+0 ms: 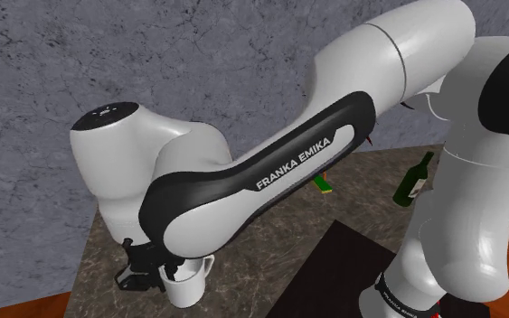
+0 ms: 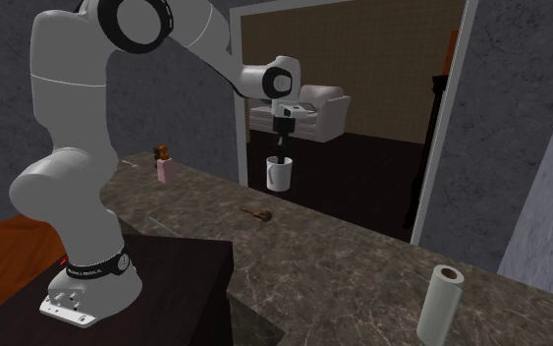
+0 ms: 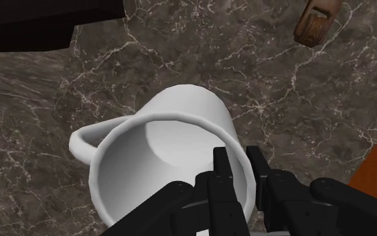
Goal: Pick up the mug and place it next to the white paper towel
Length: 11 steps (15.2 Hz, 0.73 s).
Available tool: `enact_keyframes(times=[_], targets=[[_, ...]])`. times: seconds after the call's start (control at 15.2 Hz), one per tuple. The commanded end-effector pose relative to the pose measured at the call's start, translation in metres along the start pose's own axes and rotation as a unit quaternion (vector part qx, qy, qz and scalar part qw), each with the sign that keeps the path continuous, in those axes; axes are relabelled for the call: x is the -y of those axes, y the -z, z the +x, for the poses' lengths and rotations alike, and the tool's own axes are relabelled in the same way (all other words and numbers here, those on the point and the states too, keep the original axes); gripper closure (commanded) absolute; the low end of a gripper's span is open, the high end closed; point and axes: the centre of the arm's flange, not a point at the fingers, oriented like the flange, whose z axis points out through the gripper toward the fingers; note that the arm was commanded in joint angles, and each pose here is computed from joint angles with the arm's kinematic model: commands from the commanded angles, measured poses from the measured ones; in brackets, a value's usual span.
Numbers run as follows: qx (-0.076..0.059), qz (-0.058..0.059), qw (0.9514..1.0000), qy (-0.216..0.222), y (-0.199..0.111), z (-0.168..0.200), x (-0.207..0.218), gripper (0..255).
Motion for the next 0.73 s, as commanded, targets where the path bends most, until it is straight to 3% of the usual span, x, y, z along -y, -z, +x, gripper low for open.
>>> enact_keyframes(times=[0.0,0.2,0.66], targets=[[0.0,0.0,1.0,0.0,0.012,0.0,0.0,255],[0.0,0.0,1.0,0.0,0.027,0.0,-0.001,255],[0.0,0.0,1.0,0.0,0.023,0.056,-0.074,255]])
